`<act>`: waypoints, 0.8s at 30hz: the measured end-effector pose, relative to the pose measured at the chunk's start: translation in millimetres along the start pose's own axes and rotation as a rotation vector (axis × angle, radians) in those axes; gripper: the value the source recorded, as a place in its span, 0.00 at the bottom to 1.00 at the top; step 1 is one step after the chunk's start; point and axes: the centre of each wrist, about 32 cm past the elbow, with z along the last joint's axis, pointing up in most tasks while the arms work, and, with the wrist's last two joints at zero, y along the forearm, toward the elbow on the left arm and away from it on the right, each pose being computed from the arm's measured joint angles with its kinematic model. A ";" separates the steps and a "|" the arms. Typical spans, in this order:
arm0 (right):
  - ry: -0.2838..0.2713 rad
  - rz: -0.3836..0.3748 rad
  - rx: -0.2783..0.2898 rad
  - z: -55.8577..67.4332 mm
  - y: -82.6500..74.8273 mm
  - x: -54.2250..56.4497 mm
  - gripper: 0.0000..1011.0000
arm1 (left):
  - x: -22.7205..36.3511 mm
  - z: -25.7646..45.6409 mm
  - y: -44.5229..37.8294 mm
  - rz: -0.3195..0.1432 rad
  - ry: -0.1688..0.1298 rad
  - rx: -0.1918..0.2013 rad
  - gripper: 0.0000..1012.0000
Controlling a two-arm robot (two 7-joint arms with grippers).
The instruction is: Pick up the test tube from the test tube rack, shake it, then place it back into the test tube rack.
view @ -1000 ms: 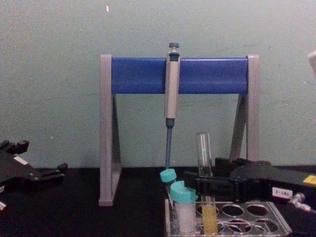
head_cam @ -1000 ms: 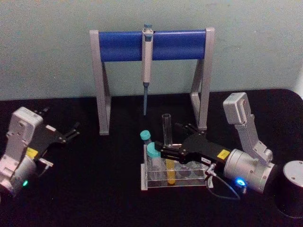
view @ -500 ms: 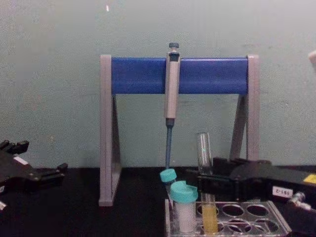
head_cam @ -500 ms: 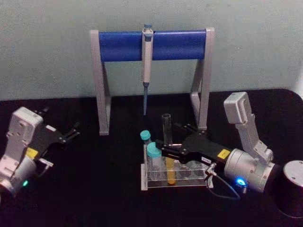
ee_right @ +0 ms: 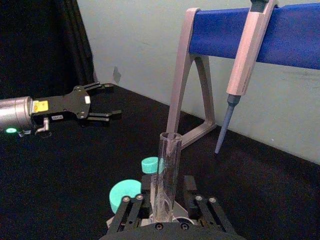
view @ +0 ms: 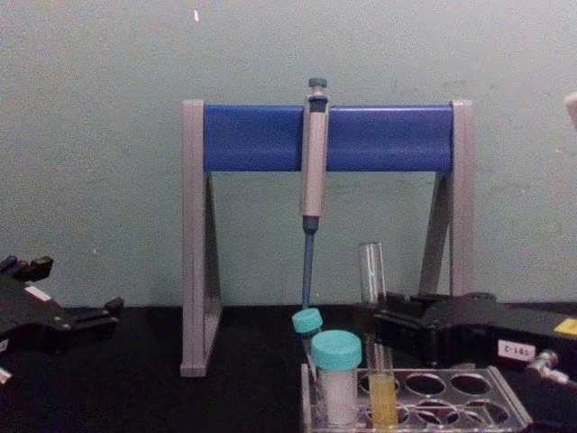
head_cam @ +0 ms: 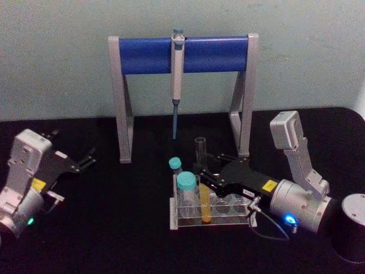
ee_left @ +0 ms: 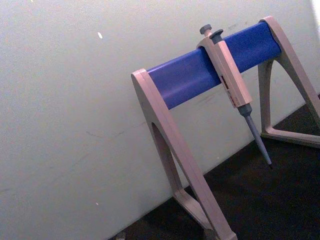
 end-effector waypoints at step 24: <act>-0.009 0.001 0.024 -3.0 -1.7 -1.0 0.23 | 0.0 0.0 0.0 0.000 0.000 0.000 0.99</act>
